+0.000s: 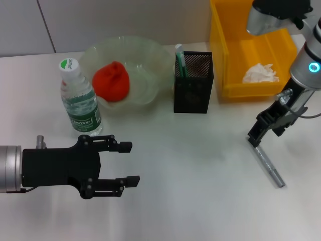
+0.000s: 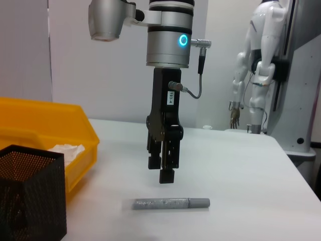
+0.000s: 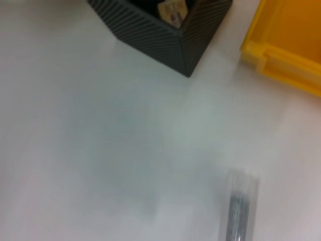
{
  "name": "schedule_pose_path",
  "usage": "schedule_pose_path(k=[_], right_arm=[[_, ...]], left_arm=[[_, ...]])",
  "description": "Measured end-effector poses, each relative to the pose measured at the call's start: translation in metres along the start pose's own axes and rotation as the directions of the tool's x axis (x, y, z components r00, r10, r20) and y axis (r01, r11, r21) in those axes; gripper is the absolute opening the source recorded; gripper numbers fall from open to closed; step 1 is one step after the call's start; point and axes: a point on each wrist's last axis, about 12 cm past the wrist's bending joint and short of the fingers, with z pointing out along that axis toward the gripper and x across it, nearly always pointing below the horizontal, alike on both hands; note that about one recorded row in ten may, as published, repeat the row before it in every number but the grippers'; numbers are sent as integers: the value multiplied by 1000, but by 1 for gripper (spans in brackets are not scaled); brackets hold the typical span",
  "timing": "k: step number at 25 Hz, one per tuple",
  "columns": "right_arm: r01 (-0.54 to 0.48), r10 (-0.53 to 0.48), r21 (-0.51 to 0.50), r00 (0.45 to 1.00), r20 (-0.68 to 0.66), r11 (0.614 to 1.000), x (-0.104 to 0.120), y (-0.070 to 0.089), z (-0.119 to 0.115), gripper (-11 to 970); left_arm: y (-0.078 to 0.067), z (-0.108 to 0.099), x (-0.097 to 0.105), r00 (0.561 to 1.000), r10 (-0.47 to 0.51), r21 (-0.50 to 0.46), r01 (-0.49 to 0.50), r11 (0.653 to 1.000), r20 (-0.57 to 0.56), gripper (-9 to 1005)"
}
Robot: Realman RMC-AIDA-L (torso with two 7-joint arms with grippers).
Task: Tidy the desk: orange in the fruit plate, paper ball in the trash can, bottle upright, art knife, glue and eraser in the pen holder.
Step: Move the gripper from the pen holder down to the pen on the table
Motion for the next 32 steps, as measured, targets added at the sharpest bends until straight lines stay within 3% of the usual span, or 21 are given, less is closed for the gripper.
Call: schedule_pose_path(k=[7, 29, 32], right_arm=[[2, -1, 24, 1000, -4, 1000, -4, 1, 18, 700], [14, -14, 38, 1000, 1, 999, -3, 6, 41, 690], [15, -15, 37, 1000, 1, 999, -3, 7, 43, 601]], left_arm=[[2, 1, 0, 1000, 1, -9, -1, 1000, -9, 759], [0, 1, 3, 1000, 1, -16, -1, 1000, -10, 763], [0, 1, 3, 1000, 1, -15, -1, 1000, -10, 764]])
